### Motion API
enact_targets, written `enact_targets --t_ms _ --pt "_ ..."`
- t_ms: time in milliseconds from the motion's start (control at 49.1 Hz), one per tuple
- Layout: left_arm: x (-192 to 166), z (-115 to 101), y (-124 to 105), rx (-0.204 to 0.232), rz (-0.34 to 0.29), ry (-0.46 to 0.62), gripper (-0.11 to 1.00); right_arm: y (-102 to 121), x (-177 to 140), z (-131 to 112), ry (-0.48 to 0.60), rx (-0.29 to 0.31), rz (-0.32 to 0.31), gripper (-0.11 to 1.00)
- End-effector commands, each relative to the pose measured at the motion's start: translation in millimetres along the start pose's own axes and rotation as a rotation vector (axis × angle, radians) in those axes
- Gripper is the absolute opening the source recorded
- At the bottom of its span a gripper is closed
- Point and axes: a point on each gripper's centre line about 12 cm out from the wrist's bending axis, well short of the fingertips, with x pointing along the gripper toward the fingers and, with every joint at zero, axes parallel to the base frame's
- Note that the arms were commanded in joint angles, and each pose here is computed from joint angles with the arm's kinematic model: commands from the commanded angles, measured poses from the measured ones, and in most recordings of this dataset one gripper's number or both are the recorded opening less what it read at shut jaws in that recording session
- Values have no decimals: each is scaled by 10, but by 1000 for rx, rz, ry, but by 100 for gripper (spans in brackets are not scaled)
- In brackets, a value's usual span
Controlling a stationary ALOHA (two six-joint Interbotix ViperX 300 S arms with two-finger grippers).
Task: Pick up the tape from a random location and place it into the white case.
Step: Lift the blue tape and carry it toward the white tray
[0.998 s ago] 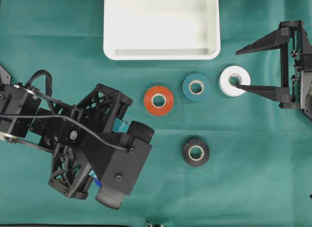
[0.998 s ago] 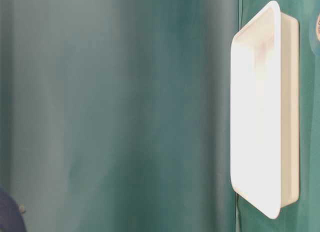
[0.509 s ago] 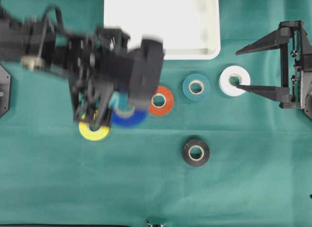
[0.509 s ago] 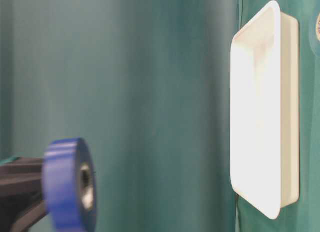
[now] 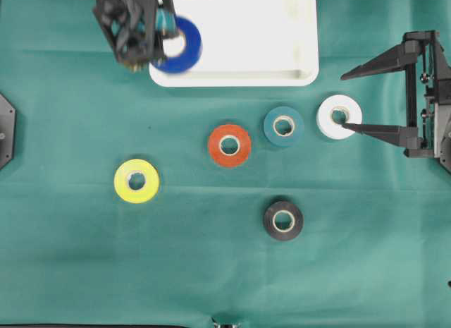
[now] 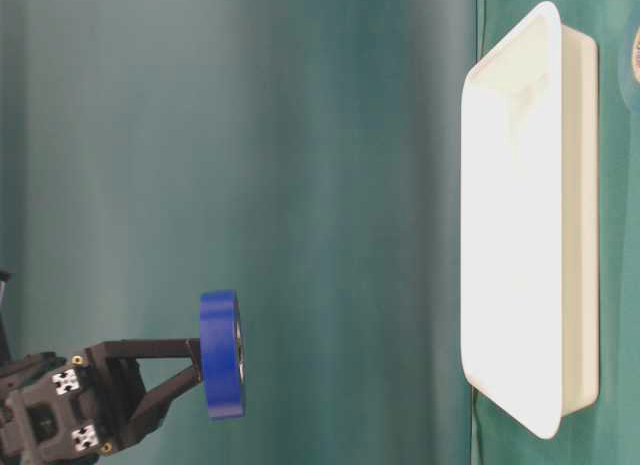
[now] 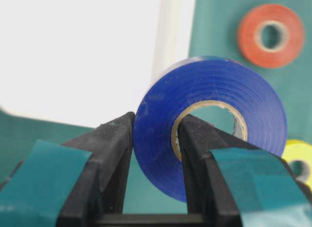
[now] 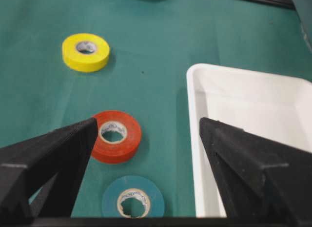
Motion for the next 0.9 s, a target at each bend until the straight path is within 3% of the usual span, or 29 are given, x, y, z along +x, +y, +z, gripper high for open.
enact_targets --t_ms 0,163,530,713,876 --pt "-162 18 138 -17 25 -52 24 -5 3 111 -28 -4 -2 92" --pt "-158 12 248 -24 43 -59 24 -5 3 117 -29 -6 -2 92" --pt "-83 -1 259 -29 42 -47 24 -5 3 117 -29 -7 -2 92" --pt "56 139 271 -20 45 -80 24 -5 0 120 -31 -7 -2 92" --pt "180 337 281 15 49 -110 24 -5 0 139 -35 -9 -2 92"
